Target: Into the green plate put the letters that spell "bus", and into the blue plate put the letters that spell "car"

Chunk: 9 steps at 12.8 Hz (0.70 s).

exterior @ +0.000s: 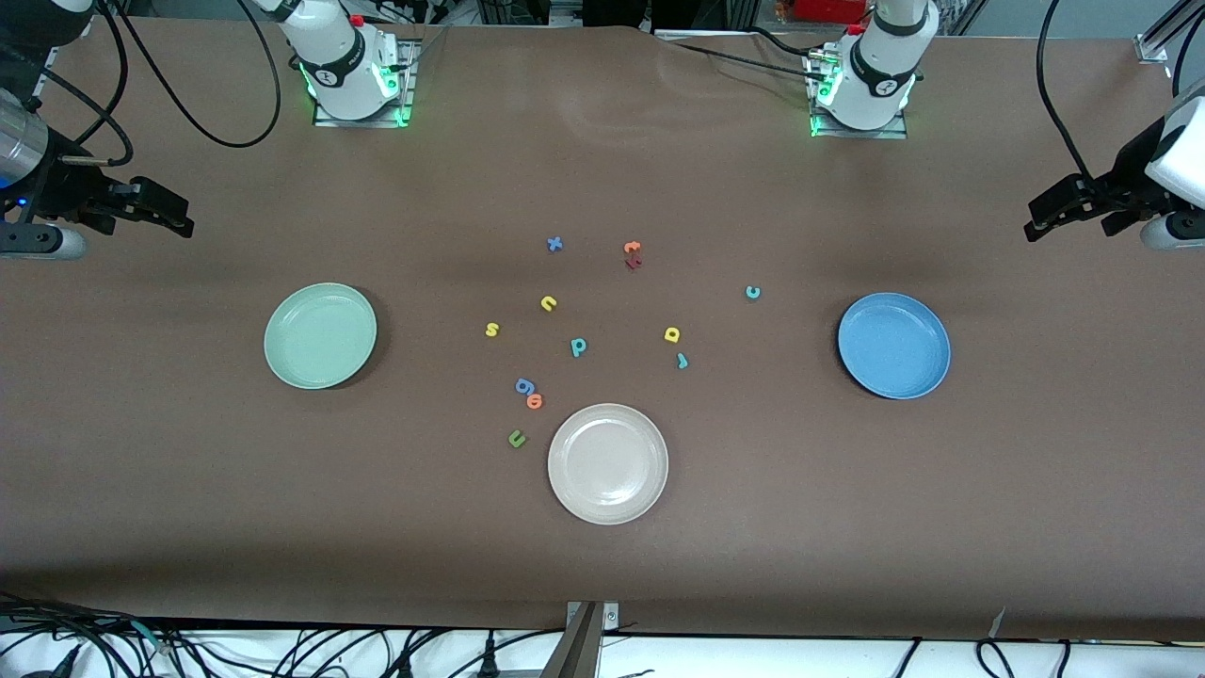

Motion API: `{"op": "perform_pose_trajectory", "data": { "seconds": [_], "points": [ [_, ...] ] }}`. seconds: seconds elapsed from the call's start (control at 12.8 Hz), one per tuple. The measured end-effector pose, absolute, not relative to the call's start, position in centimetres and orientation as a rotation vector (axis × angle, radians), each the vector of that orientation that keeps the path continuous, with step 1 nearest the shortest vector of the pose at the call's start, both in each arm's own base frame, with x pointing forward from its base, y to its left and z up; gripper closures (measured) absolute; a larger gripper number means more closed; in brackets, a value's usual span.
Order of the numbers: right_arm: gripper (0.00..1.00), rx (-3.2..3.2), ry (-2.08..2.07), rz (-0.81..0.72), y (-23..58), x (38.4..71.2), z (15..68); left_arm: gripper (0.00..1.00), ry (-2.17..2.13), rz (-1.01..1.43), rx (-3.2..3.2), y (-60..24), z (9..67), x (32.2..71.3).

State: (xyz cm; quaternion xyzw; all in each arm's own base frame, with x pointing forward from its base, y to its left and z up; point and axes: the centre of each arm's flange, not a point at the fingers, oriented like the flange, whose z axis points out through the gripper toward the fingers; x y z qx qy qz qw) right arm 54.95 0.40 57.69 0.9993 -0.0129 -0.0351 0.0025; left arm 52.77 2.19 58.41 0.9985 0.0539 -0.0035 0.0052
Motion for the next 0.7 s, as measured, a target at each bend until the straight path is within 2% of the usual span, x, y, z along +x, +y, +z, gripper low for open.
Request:
{"op": "perform_pose_trajectory", "data": {
  "seconds": [0.47, 0.7],
  "points": [
    [0.0, 3.134, -0.022, -0.131, 0.8, 55.3, 56.8, 0.0, 0.169, -0.011, 3.127, 2.2, 58.4, 52.8],
    [0.0, 3.11, 0.151, -0.193, 7.0, 56.3, 53.9, 0.0, 0.168, -0.016, 3.127, 2.2, 58.3, 52.8]
  ]
}}
